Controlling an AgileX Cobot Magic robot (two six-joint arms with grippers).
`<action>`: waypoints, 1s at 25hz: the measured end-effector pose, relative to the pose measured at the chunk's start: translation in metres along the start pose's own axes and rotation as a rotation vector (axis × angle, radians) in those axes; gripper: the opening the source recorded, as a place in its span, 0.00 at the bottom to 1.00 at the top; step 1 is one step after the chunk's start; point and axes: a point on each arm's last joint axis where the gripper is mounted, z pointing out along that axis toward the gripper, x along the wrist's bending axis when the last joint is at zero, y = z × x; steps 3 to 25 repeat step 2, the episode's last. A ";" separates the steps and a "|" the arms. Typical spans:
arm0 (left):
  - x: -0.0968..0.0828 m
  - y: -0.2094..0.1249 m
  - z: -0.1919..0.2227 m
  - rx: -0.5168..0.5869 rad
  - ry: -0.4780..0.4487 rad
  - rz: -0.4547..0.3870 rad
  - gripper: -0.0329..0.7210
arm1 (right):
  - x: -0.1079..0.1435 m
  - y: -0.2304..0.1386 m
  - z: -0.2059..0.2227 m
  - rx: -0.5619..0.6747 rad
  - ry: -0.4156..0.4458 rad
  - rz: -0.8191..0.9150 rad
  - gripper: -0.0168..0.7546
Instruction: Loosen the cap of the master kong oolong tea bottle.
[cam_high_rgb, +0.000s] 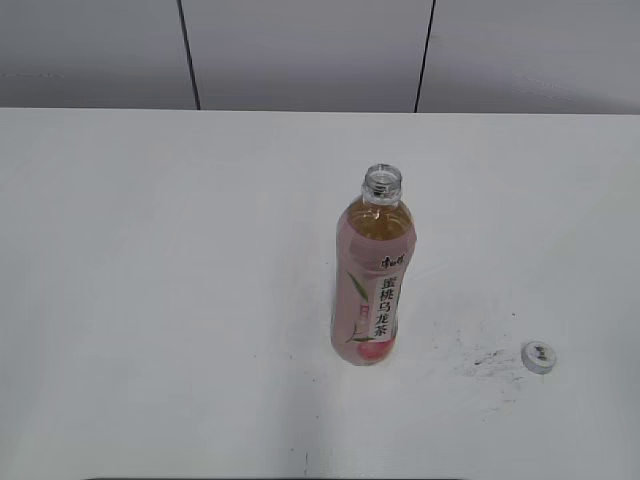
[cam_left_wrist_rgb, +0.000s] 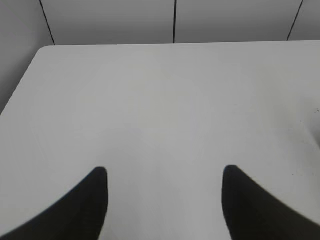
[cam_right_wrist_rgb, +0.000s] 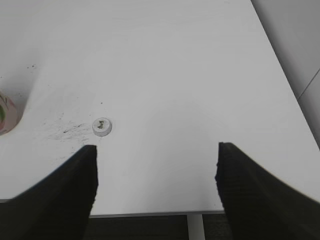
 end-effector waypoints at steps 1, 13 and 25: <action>0.000 0.000 0.000 0.000 0.000 0.000 0.62 | 0.000 0.000 0.000 0.000 0.000 0.000 0.74; 0.000 0.000 0.000 0.000 0.000 0.000 0.62 | 0.000 0.000 0.000 0.000 0.000 0.000 0.74; 0.000 0.000 0.000 0.000 0.000 0.000 0.62 | 0.000 0.000 0.000 0.000 0.000 0.000 0.74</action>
